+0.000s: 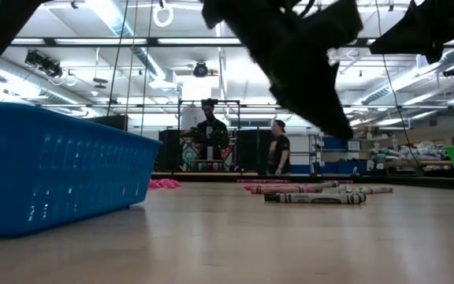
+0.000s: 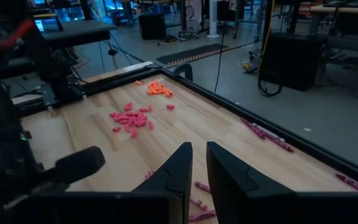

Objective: Sort crayons
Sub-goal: Put the black crayon into the green bin

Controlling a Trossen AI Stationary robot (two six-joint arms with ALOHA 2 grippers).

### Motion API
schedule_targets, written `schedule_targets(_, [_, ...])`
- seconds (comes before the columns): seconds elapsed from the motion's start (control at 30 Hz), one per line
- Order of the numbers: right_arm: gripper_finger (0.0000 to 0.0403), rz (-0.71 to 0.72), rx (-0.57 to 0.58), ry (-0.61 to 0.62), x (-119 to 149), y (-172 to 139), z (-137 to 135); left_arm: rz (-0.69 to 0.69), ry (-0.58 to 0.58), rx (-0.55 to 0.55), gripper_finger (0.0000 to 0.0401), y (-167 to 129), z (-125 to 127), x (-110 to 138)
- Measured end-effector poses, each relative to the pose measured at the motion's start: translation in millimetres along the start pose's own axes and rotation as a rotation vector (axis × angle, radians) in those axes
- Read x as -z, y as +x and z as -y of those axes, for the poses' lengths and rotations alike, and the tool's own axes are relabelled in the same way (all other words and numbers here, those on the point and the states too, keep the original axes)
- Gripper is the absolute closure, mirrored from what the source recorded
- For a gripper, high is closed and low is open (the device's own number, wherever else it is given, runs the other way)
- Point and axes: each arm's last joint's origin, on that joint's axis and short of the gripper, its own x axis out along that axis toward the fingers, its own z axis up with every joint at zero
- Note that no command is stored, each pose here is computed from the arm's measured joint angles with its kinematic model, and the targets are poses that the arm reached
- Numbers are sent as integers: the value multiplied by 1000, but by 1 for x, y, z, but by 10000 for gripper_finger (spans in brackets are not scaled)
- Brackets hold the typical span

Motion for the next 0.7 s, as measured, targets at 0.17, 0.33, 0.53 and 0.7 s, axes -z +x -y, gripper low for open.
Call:
schedule_targets(0.17, [346,7,13,-3,1,1,-2,-10,-56,-67,296,12,8,17])
schedule_targets(0.33, [346,11,13,-2,0,2,-6,15,-103,-89,295,13,7,16])
schedule_targets(0.53, [346,9,16,-17,2,4,-8,53,-108,-92,294,14,1,12])
schedule_targets(0.7, [346,13,23,-22,2,4,-8,44,-125,-61,294,24,-4,18])
